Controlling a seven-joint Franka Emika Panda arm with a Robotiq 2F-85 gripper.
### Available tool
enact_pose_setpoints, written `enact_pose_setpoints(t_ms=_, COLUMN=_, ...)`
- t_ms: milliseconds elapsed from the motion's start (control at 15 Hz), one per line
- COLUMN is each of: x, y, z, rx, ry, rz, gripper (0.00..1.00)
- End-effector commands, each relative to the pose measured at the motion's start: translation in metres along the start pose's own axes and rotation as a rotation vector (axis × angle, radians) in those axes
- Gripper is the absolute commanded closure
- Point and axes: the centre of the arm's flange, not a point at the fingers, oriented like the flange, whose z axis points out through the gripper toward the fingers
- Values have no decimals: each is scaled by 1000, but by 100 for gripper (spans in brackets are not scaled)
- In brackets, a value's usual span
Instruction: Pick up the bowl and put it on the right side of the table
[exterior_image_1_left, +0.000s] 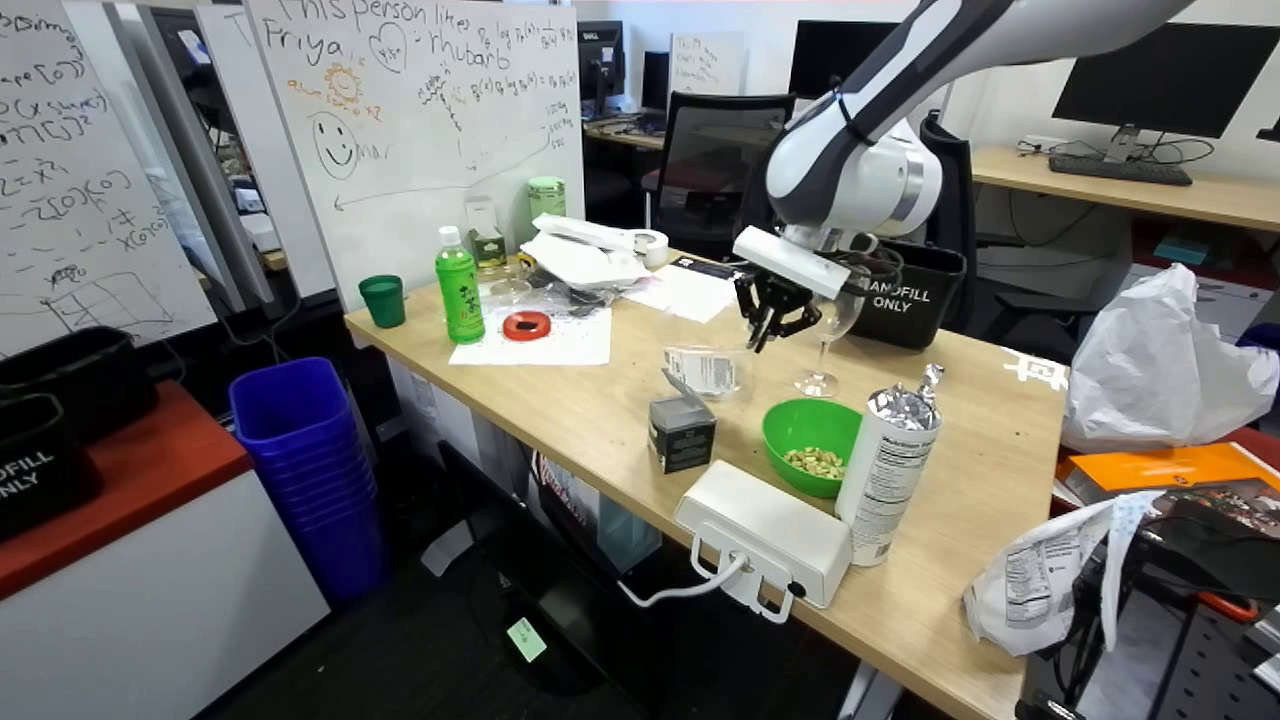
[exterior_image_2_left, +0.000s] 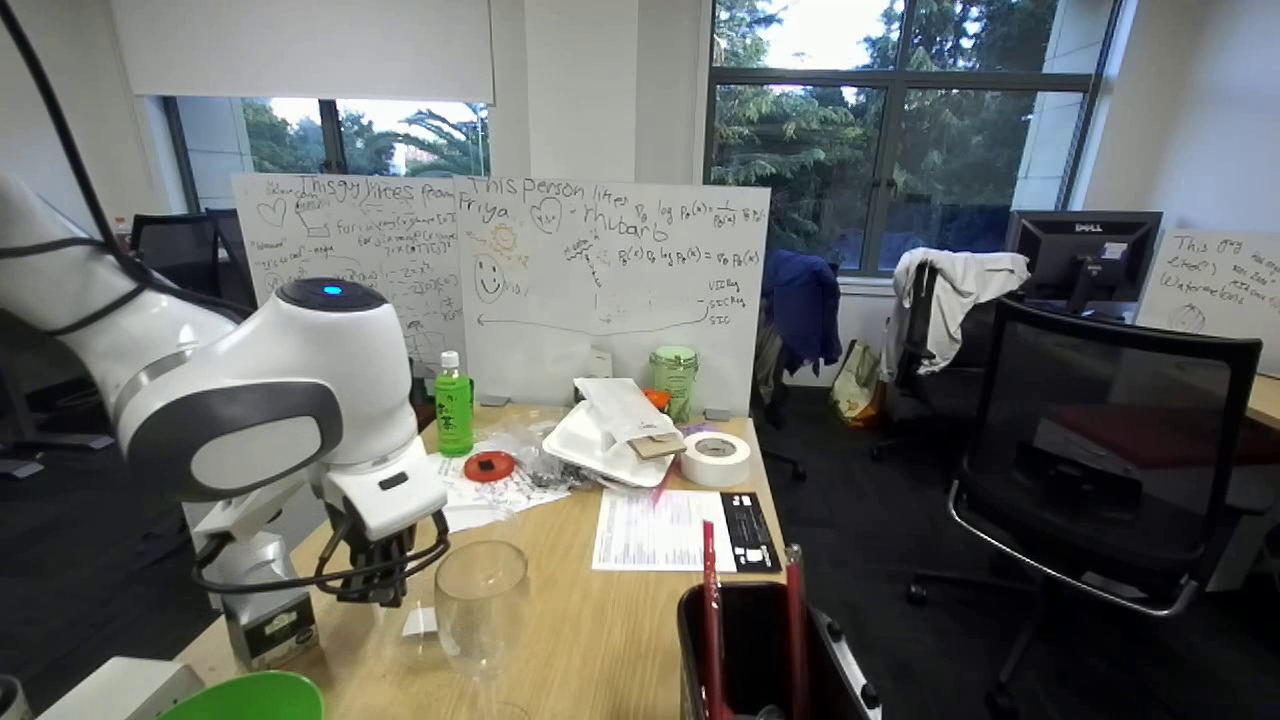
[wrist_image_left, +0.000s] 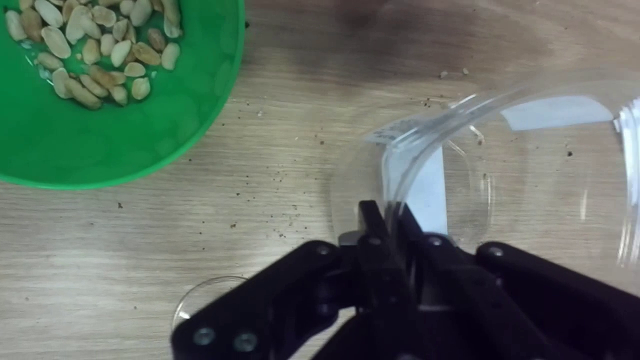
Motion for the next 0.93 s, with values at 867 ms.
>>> enact_pose_setpoints(t_ms=867, x=-6, y=-6, z=-157, rx=277, ry=-56, rz=-142, gripper=98)
